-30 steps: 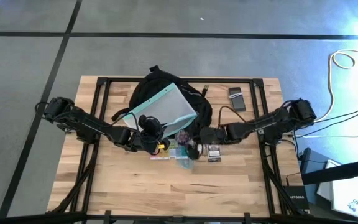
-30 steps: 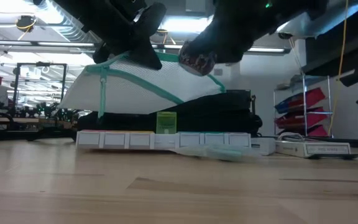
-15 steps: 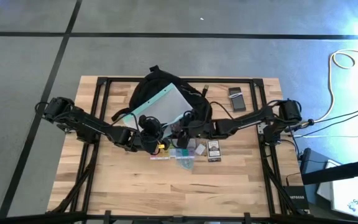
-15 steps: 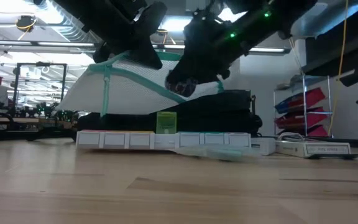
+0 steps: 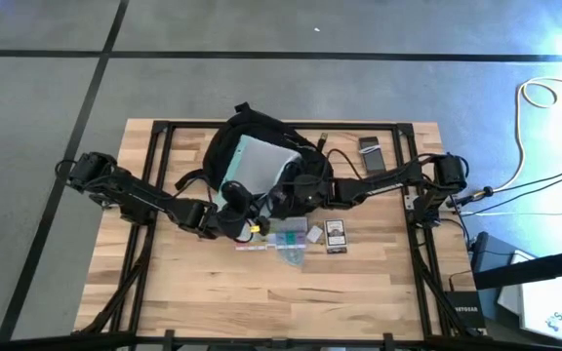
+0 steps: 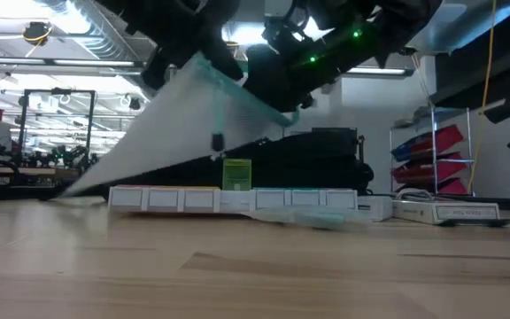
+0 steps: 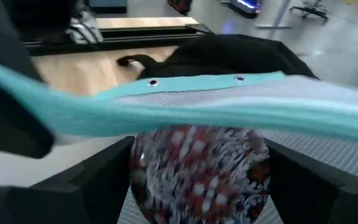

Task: Unpack backpack
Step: Put the scented candle into the blue zip bag, then put the medicine organizer into the blue zip bag

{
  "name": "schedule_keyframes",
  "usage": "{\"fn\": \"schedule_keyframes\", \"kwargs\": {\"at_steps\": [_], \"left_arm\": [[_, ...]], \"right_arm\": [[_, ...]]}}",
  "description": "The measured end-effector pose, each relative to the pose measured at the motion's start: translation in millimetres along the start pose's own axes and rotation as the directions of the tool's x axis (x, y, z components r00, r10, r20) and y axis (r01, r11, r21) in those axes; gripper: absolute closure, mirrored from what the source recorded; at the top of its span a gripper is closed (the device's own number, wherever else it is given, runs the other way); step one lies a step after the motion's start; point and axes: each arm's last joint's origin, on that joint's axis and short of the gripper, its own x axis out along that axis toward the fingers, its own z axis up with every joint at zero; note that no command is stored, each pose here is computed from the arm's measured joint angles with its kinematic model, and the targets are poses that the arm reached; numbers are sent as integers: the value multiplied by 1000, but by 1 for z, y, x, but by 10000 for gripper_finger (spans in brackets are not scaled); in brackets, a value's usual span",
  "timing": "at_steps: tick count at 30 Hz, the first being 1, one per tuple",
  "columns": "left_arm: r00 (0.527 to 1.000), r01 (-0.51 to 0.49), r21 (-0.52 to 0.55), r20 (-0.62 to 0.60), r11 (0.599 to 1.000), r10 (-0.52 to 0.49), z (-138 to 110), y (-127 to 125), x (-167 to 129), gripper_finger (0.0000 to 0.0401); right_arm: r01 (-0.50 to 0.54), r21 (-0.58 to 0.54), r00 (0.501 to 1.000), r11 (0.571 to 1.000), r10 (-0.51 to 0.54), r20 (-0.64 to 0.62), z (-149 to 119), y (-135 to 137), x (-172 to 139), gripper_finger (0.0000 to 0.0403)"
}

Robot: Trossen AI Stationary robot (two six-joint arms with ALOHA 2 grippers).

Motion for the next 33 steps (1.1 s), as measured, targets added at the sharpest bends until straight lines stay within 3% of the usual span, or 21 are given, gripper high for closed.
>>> {"fn": "schedule_keyframes", "kwargs": {"at_steps": [6, 9, 16, 23, 29, 33], "left_arm": [[999, 20, -7, 26, 1000, -20, 4, -3, 0, 395], [999, 20, -7, 26, 1000, -20, 4, -3, 0, 395], [1000, 20, -4, 24, 1000, -20, 4, -3, 0, 395], [999, 22, -15, 29, 1000, -21, 4, -3, 0, 395], [999, 23, 1, 32, 1000, -23, 5, -3, 0, 395], [999, 23, 7, 32, 1000, -23, 5, -3, 0, 395]], "right_arm": [[-11, -8, 1000, 1000, 10, -12, -1, 1, 0, 51], [-42, -71, 999, 997, 41, -17, 1, 6, -7, 45], [-154, -257, 988, 954, 143, -61, 23, 28, -63, 59], [-264, -267, 964, 927, 244, -103, 21, 56, -100, 75], [-224, -316, 975, 922, 206, -90, 16, 72, -113, 78], [-266, -312, 964, 912, 248, -97, 16, 75, -115, 78]]}}
